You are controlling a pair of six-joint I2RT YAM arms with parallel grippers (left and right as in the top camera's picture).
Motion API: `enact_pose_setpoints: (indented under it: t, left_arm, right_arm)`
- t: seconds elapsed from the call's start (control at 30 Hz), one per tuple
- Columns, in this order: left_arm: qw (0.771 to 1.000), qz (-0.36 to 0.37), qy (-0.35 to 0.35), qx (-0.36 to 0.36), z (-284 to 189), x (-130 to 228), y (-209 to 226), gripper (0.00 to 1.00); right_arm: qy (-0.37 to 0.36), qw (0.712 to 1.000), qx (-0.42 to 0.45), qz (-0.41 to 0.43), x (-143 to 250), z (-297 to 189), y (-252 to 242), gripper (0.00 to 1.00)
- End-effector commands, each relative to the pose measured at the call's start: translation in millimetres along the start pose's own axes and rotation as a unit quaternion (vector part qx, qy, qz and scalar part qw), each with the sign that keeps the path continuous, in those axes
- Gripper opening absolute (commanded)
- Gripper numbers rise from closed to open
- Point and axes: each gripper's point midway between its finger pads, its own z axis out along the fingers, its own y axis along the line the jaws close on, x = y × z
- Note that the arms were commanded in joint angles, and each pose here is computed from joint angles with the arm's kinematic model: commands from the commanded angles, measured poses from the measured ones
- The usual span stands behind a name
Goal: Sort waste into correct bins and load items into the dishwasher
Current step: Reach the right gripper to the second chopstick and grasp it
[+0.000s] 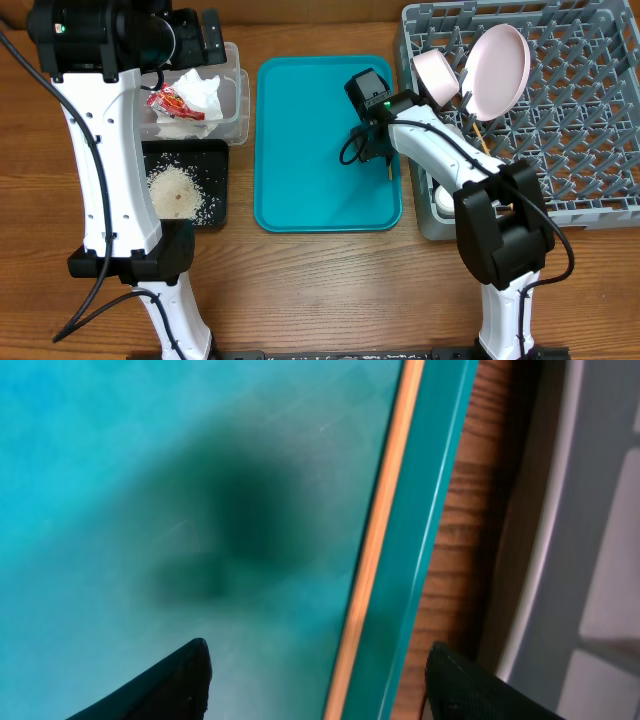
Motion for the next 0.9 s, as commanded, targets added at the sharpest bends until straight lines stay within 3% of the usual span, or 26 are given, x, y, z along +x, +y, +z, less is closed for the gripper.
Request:
enact_pose_setpoints:
  t: [0.0,0.87]
  left_arm:
    - [1.0,-0.003,-0.017,0.001,-13.0,-2.2,-1.6,1.0]
    - [1.0,-0.003,-0.017,0.001,-13.0,-2.2,-1.6,1.0]
  right_arm:
    - [0.002,1.0,0.024,0.007,-0.9,12.5,-7.0,0.7]
    - [0.042,0.999,-0.03,0.012,16.3,39.8,17.9,0.63]
